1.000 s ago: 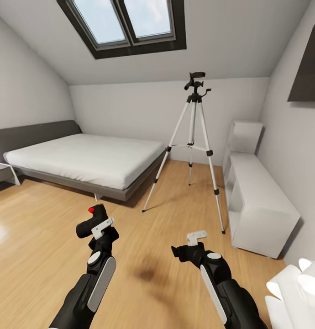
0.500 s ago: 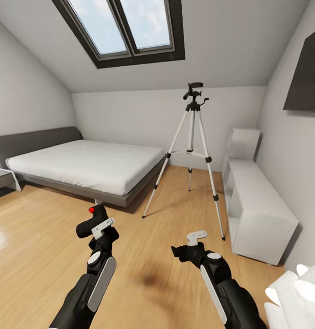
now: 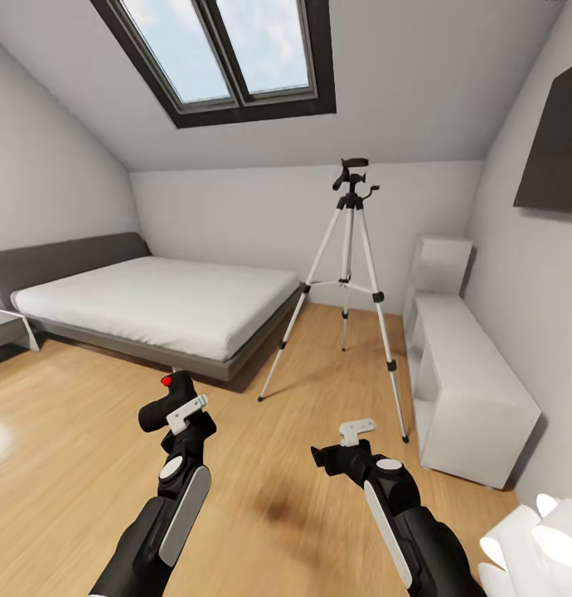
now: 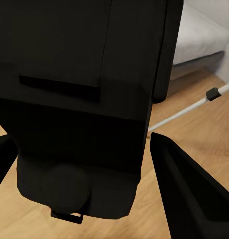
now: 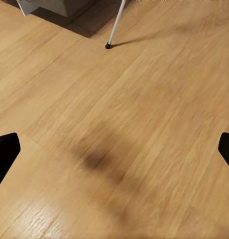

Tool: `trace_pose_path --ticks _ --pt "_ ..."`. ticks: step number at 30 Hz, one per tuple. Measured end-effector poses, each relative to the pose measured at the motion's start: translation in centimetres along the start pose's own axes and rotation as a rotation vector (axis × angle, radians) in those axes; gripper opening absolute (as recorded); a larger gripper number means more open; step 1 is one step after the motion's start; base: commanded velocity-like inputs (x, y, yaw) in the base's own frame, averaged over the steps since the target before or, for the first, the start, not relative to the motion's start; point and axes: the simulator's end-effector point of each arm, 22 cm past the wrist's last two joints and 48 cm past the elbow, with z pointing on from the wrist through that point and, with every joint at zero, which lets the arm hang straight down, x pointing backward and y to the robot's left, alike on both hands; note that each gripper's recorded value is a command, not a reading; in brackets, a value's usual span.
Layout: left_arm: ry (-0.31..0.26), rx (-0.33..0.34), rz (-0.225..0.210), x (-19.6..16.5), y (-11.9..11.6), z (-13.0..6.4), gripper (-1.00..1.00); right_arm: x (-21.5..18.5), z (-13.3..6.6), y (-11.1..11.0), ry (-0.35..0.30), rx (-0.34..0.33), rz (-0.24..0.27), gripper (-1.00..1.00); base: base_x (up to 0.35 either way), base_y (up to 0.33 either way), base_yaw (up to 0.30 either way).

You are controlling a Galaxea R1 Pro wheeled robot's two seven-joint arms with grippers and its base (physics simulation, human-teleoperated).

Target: Attach the digital camera to the camera tripod in the bedroom.

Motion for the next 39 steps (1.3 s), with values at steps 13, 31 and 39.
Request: trace_pose_path --ticks 13,31,39 --pt "0.0 0.0 0.0 -2.6 -1.3 -0.3 -1.0 -2.7 -1.1 0.1 0.003 -0.003 0.001 1.0 0.0 0.0 0.0" --pt "0.001 0.0 0.0 -6.2 -3.0 -0.8 -1.0 -5.8 -2.4 0.2 0.019 -0.003 0.001 1.0 0.0 0.0 0.0" --pt "0.001 0.0 0.0 -7.7 -3.8 -1.0 -1.0 -7.6 -3.1 0.2 0.013 -0.003 -0.001 1.0 0.0 0.0 0.0"
